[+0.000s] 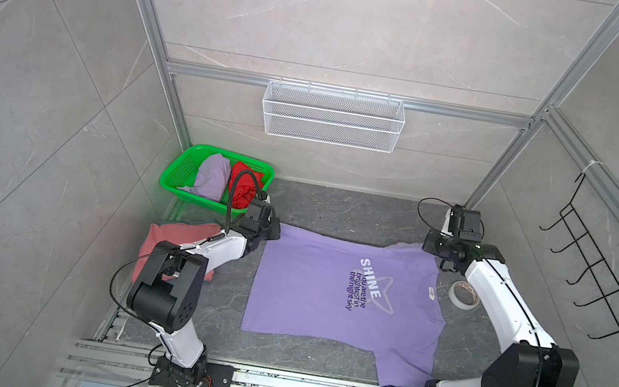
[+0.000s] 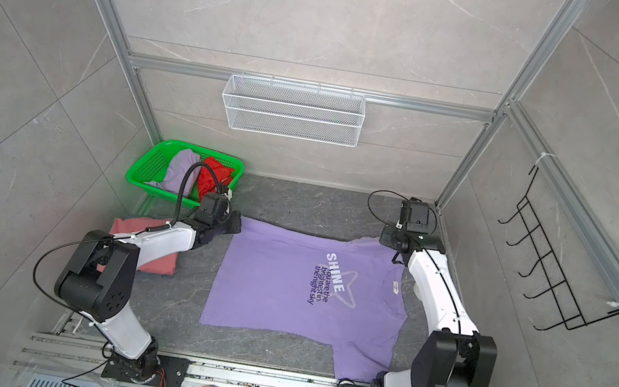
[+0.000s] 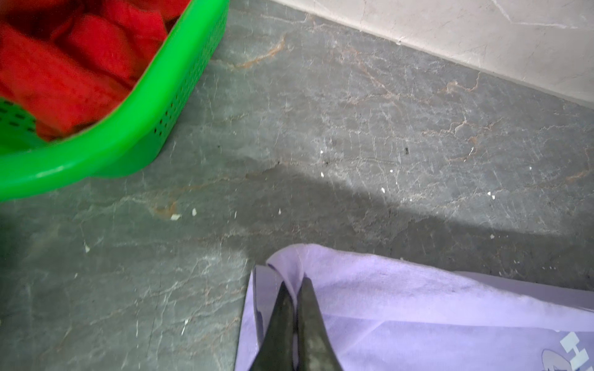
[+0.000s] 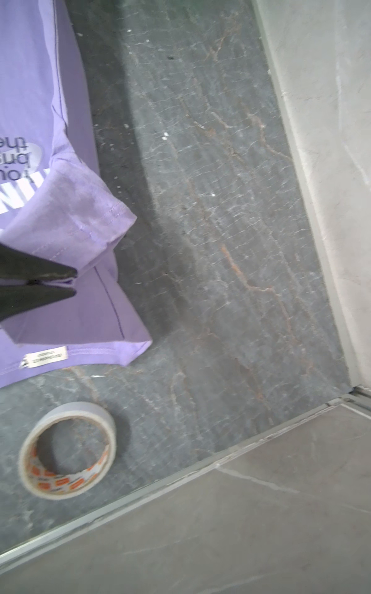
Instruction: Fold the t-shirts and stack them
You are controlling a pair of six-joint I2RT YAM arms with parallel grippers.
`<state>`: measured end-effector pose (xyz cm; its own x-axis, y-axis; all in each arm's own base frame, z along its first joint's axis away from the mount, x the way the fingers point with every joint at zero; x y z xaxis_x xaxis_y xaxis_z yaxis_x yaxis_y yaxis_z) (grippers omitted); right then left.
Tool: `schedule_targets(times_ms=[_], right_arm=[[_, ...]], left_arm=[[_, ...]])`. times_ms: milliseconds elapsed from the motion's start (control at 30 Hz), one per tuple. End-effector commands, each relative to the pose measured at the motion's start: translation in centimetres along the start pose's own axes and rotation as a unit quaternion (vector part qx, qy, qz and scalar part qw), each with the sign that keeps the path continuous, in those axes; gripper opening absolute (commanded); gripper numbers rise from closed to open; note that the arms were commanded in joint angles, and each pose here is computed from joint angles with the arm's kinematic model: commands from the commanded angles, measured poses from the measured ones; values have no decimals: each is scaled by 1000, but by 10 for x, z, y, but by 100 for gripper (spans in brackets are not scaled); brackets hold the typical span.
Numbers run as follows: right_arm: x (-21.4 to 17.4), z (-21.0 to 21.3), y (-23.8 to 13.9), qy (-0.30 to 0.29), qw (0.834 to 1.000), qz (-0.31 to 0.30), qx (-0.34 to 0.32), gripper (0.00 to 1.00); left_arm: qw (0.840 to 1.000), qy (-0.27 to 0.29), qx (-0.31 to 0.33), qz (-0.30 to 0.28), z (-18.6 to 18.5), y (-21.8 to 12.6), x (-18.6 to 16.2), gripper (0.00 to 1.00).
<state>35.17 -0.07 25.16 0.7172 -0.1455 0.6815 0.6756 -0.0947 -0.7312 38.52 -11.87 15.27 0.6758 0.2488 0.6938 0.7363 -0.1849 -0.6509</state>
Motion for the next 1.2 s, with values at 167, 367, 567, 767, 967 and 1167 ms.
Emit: schedule_targets(times_ms=[167,367,567,767,967,1167], right_arm=[[-63,-8,-6,60,996,68,-14,1],[-95,-14,-8,80,991,98,-40,1],[-108,-11,-4,80,989,114,-39,1],[-120,-24,-25,95,984,123,-86,18],[-111,-27,-55,123,986,81,-77,55],[-88,15,-45,94,991,58,71,54]], left_arm=[[999,-24,5,-21,9,-16,-7,0],[999,-34,8,-1,16,-13,-26,0],[999,-35,5,8,18,-15,-34,0],[999,-48,2,15,22,-37,-51,5],[998,-66,14,-13,28,-75,-56,40],[997,-67,4,-39,23,-91,-41,41]])
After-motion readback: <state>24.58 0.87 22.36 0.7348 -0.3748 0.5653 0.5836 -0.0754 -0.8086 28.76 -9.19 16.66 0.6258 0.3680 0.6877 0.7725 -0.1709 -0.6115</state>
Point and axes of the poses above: each gripper's point midway between its finger pads, its own y axis out along the fingers, its own z axis along the line the jaws close on, x = y × z, the point moved 7 cm from there along -y, back along the fingers, and after that the axes turned 4 degrees about -y, right-handed, at the moved point
